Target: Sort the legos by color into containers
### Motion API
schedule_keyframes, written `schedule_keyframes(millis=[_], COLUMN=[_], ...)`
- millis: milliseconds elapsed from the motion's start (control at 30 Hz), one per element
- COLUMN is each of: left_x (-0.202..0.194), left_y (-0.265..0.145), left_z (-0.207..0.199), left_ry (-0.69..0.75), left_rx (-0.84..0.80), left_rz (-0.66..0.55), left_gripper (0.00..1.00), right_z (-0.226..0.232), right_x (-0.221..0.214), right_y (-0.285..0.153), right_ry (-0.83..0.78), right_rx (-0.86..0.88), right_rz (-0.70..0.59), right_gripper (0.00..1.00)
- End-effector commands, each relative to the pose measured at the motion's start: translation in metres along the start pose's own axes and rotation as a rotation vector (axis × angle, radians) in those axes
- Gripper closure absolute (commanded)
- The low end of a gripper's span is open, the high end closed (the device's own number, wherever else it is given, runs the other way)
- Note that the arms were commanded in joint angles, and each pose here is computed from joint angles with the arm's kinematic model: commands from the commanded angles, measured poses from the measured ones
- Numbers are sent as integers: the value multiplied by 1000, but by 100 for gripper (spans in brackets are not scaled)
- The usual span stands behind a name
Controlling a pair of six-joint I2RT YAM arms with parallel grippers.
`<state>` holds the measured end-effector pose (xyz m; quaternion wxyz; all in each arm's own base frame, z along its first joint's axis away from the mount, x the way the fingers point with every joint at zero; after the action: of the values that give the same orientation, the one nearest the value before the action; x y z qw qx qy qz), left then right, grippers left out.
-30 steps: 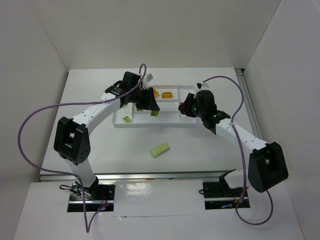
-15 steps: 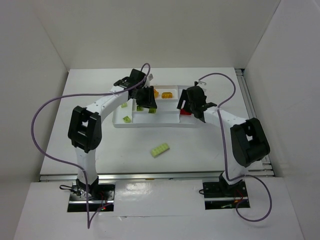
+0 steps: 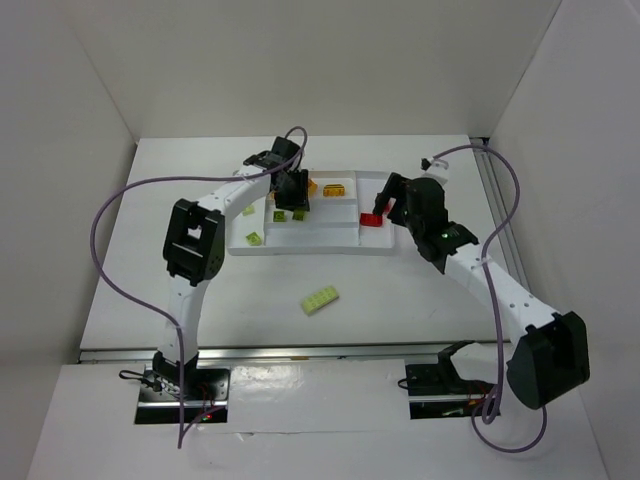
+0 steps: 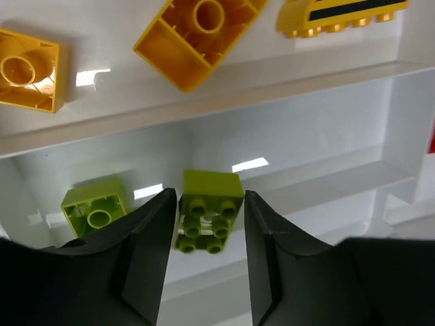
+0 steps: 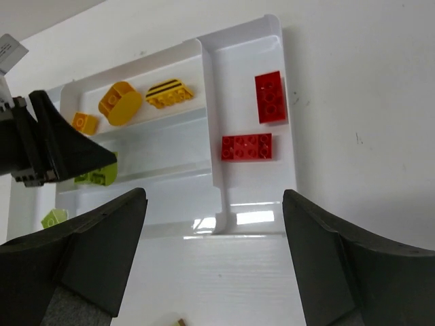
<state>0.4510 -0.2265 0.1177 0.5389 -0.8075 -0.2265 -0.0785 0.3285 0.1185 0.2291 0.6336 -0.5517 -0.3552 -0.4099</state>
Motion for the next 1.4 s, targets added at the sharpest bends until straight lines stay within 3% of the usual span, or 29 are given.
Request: schedule_keyframes(millis=[0, 67, 100, 200, 233, 300, 433, 533, 600, 700, 767, 1067, 1333, 1367], left_x=[11, 11, 12, 10, 6, -1, -43, -95, -140, -197, -215, -252, -261, -260], left_y=[1, -5, -12, -61, -58, -92, -126, -125, -116, -107, -103, -77, -63, -63], left_z=[2, 0, 1, -26, -22, -27, -37, -37, -31, -30, -28, -13, 3, 3], left_ry=[-43, -36, -35, 14, 14, 35, 180, 316, 393, 509, 558, 597, 614, 615], left_rx=[37, 60, 67, 13, 24, -8, -94, -120, -47, -19, 0, -15, 51, 57], left_rz=[-34, -56, -72, -154, -141, -171, -141, -34, 53, 150, 150, 264, 284, 277], left_gripper=[42, 5, 0, 0, 0, 0, 0, 3, 4, 0, 0, 0, 28, 28], right_z=[-14, -13, -13, -5, -1, 7, 7, 5, 4, -7, -16, -46, -50, -49], right_x=[-22, -22, -27, -32, -34, -51, -69, -71, -70, -70, -65, -58, -64, -66], right_y=[-12, -19, -19, -24, -26, -26, -29, -33, -36, -35, -37, -54, -52, -51], right_ry=[-28, -25, -28, -31, -38, -82, -117, -99, -89, -59, -26, 39, 30, 28], right_rx=[-35, -14, -6, 57, 71, 89, 76, 73, 72, 40, 20, -46, -59, -53], right_rz=[70, 69, 82, 105, 107, 164, 209, 211, 212, 227, 220, 188, 206, 219], right_gripper=[12, 11, 11, 9, 9, 9, 9, 9, 9, 9, 9, 9, 9, 9])
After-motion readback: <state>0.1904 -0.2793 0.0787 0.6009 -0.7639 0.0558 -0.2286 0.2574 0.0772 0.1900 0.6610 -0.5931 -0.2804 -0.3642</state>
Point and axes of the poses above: each gripper's point midway between its finger pads, its own y axis out along the fingers, its own z axis along the line the jaws close on, x = y × z, the point moved 5 cm from there along -y, back along the fingers, and after that the axes turned 15 degrees about -y, right-handed, at the moved point
